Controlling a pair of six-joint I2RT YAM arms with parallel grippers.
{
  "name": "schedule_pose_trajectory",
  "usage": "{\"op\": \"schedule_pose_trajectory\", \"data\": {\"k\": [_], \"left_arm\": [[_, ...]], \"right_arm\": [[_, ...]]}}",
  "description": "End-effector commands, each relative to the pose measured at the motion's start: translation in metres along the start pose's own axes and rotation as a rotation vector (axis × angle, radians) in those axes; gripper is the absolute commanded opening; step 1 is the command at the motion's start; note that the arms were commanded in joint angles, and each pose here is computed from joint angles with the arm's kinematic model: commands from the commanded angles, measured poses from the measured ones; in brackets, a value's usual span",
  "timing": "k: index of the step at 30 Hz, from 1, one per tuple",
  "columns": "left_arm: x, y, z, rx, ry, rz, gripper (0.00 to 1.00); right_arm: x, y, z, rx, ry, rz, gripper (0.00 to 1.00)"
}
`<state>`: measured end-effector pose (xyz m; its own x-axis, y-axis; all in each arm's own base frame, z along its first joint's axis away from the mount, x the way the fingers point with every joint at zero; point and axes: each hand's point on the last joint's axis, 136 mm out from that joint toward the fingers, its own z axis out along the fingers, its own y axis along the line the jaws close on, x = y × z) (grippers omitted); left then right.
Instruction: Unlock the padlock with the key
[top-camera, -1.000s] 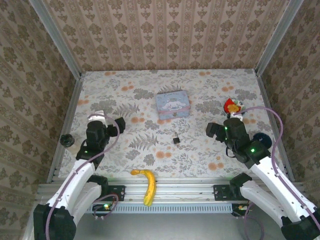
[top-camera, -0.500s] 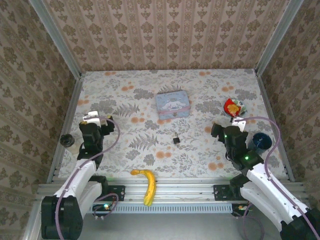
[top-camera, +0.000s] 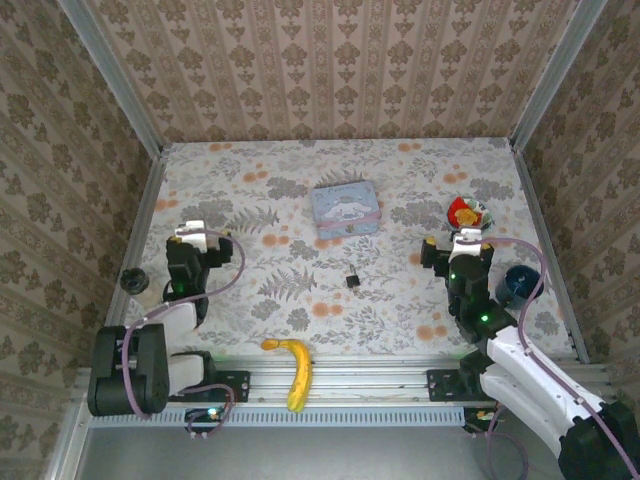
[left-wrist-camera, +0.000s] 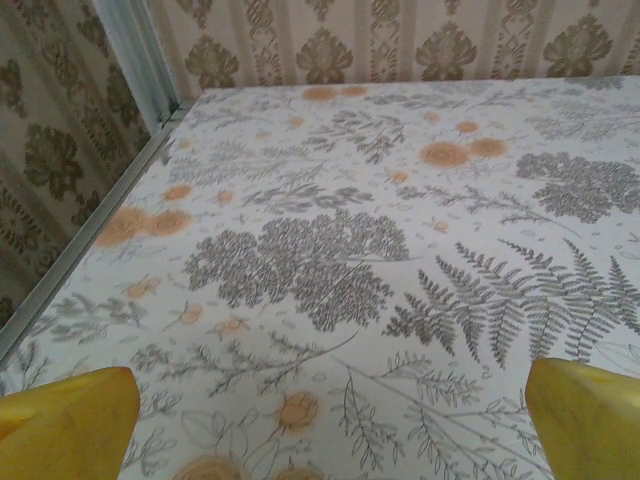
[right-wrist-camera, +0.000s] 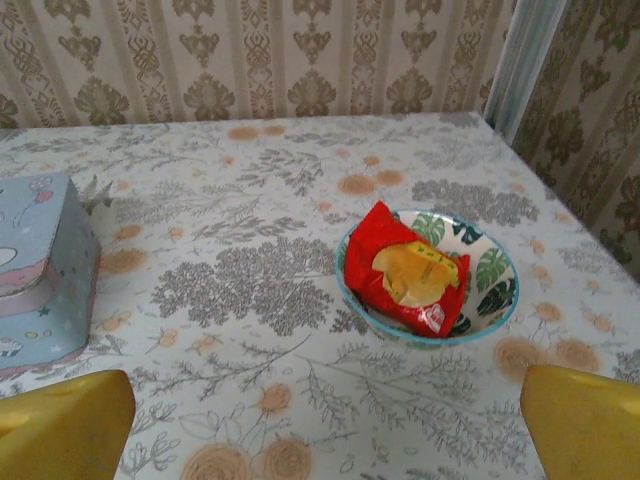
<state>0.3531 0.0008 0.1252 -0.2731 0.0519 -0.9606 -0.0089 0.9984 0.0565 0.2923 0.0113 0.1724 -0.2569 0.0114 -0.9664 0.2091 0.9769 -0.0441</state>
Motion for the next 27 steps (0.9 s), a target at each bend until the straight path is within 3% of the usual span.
{"op": "schedule_pose_trajectory", "data": {"k": [1,14,19,27], "left_arm": [[-0.019,-0.005,0.004,0.035,-0.099,0.038,1.00],[0.011,-0.024,0.040,0.137,-0.020,0.091,1.00],[0.015,-0.012,0.053,0.100,0.050,0.041,1.00],[0.014,-0.011,0.052,0.100,0.041,0.040,1.00]], "right_arm": [[-0.010,-0.008,0.003,0.037,-0.065,-0.023,1.00],[0.004,-0.021,0.031,0.043,-0.054,-0.002,1.00],[0.008,-0.026,0.046,0.055,-0.057,0.013,1.00],[0.015,-0.026,0.071,0.050,-0.054,0.043,1.00]]}}
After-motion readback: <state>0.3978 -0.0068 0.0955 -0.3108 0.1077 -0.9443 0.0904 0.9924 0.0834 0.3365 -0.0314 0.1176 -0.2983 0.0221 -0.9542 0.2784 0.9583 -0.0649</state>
